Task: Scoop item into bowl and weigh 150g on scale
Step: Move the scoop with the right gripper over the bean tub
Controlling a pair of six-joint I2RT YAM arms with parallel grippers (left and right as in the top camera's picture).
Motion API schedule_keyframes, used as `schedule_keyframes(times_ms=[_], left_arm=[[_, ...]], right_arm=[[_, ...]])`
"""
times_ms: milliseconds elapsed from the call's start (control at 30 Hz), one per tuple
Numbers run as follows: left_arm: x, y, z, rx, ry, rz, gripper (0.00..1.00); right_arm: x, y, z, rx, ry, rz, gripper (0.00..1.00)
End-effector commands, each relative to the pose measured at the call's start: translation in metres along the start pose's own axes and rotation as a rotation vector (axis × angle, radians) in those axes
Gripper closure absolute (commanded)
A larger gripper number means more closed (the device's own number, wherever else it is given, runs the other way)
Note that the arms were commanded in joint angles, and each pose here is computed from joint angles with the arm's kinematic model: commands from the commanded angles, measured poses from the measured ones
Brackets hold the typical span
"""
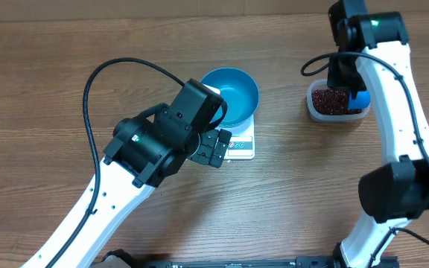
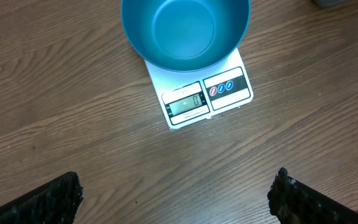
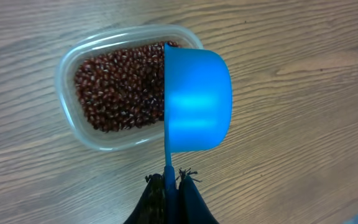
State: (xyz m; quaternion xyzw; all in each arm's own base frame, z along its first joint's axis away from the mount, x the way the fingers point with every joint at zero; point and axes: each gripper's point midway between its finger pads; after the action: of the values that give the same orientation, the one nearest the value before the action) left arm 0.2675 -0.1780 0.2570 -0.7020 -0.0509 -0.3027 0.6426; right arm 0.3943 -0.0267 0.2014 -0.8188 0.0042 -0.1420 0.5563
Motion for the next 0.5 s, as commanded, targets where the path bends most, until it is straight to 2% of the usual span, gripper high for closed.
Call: schedule_keyframes(times_ms=[0,467], left_arm=[[0.006,-0.005,0.001,0.003,0.014,-0.02,0.0],[0.006,-0.005,0.001,0.003,0.014,-0.02,0.01]], right_arm=[[0.011,0.003,-0.006,-0.049,0.018,-0.024,0.96],[0.016,0.038,0.009,-0.084,-0.019,0.032,0.96]])
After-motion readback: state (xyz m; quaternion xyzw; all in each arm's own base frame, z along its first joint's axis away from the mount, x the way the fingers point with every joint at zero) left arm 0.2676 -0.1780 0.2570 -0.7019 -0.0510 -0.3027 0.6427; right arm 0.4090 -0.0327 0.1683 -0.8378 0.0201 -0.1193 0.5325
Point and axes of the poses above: each gripper's point midway between its finger pads, its own y axis out along the fingers, its own z axis along the line the jaws close on, x = y × z, and after that the axes turned 1 degree about y, right-handed
